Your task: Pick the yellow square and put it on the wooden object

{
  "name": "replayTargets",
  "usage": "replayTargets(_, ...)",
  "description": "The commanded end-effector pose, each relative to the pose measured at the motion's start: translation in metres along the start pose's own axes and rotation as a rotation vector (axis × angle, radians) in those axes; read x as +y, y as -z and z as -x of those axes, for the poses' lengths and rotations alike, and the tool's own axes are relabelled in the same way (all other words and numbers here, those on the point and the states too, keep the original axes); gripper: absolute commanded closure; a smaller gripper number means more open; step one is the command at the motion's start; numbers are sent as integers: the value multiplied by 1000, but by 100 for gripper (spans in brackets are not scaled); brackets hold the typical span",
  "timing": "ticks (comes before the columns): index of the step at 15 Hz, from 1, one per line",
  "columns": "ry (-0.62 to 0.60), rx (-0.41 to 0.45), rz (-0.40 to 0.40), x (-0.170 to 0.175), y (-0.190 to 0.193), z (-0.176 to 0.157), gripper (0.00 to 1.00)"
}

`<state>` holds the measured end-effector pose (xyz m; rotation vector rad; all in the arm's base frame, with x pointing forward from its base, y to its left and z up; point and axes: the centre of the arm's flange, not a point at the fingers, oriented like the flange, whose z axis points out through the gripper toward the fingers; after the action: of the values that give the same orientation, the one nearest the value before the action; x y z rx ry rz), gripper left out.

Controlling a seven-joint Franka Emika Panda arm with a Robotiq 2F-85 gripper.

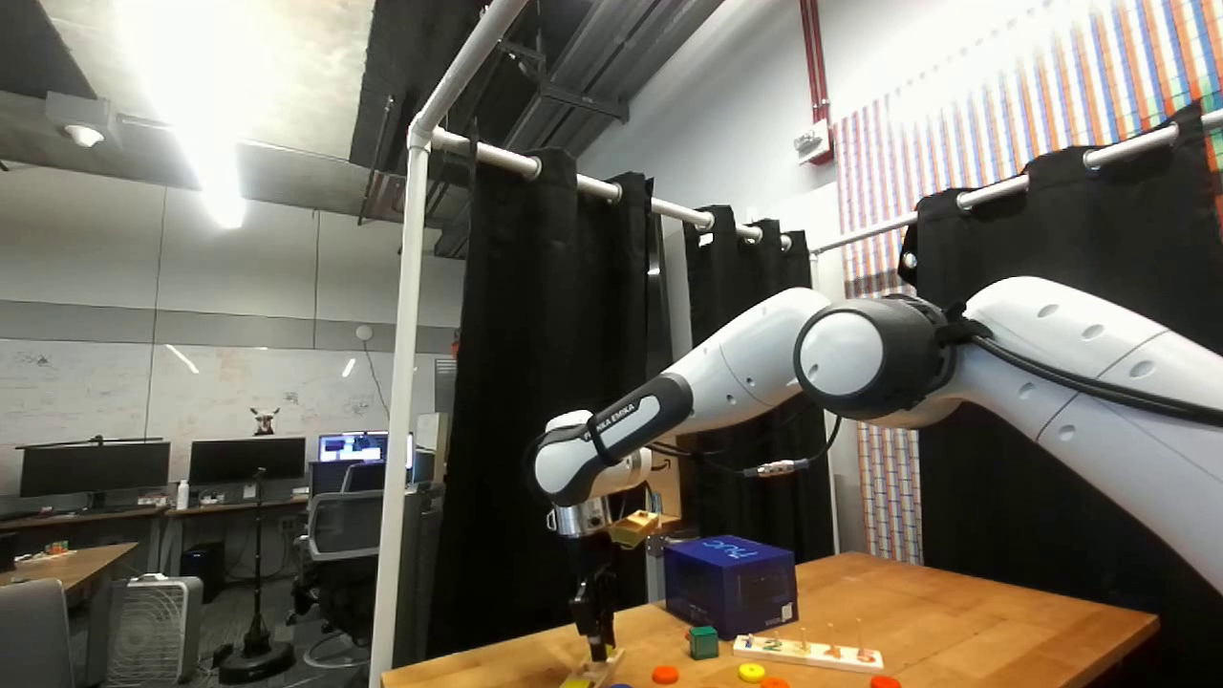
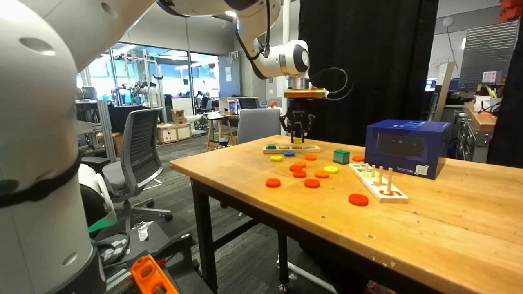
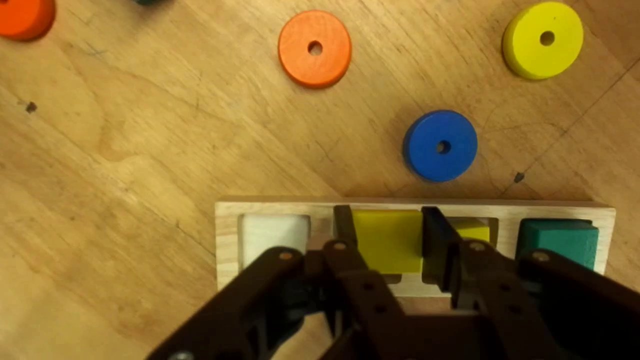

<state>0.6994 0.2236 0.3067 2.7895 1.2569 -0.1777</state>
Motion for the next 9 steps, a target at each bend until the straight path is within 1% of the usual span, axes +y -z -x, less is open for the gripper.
replayTargets(1, 35, 38, 18, 9, -2, -16, 75)
replayTargets(9, 49, 47, 23, 16, -16, -27, 75)
